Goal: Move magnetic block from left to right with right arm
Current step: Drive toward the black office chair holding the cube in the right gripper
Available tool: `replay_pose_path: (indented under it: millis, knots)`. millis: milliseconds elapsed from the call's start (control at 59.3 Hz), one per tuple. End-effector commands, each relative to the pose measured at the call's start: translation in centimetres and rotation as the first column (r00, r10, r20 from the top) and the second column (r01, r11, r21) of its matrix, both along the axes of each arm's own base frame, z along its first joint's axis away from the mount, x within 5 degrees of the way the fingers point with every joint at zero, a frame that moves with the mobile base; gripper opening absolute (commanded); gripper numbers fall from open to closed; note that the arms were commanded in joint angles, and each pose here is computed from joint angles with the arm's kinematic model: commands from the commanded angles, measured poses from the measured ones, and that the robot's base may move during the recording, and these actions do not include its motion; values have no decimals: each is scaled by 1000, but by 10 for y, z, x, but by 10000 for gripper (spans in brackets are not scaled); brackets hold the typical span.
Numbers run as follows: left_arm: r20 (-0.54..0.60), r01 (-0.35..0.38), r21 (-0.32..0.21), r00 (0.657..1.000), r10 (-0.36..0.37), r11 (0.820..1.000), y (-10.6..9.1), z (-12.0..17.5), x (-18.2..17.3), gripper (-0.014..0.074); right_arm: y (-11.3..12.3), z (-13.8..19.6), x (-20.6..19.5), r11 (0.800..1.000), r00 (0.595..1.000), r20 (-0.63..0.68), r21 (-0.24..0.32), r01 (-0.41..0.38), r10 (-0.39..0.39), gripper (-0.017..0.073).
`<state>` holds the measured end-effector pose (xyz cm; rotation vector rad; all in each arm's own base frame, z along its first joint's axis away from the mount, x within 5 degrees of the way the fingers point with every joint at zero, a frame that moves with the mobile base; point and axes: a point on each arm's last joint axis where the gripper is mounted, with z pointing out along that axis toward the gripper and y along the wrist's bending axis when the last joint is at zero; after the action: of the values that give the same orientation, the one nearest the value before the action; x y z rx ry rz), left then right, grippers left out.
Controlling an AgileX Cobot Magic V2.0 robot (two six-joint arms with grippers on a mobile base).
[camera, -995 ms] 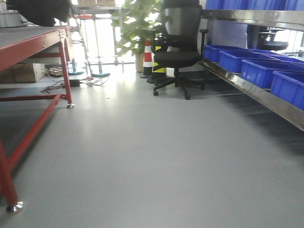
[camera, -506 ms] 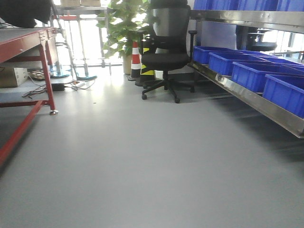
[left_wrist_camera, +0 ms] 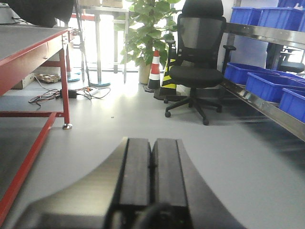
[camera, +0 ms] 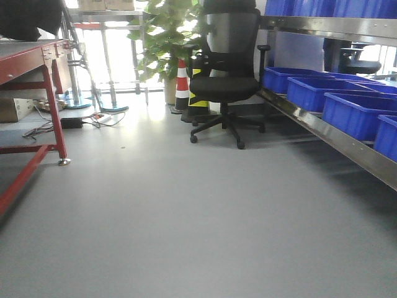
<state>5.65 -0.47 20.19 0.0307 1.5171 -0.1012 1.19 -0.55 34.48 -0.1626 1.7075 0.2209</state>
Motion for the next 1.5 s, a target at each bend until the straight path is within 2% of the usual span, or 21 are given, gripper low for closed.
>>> replay_pose_path:
  millis: [0, 1484]
  knots:
    - [88, -1, -12, 996, 2, 1000, 0, 5, -1, -116, 1, 15, 1, 1000, 995, 97, 6, -5, 4, 217]
    - [93, -1, -12, 996, 2, 1000, 0, 5, -1, -116, 1, 15, 1, 1000, 995, 98, 6, -5, 5, 214]
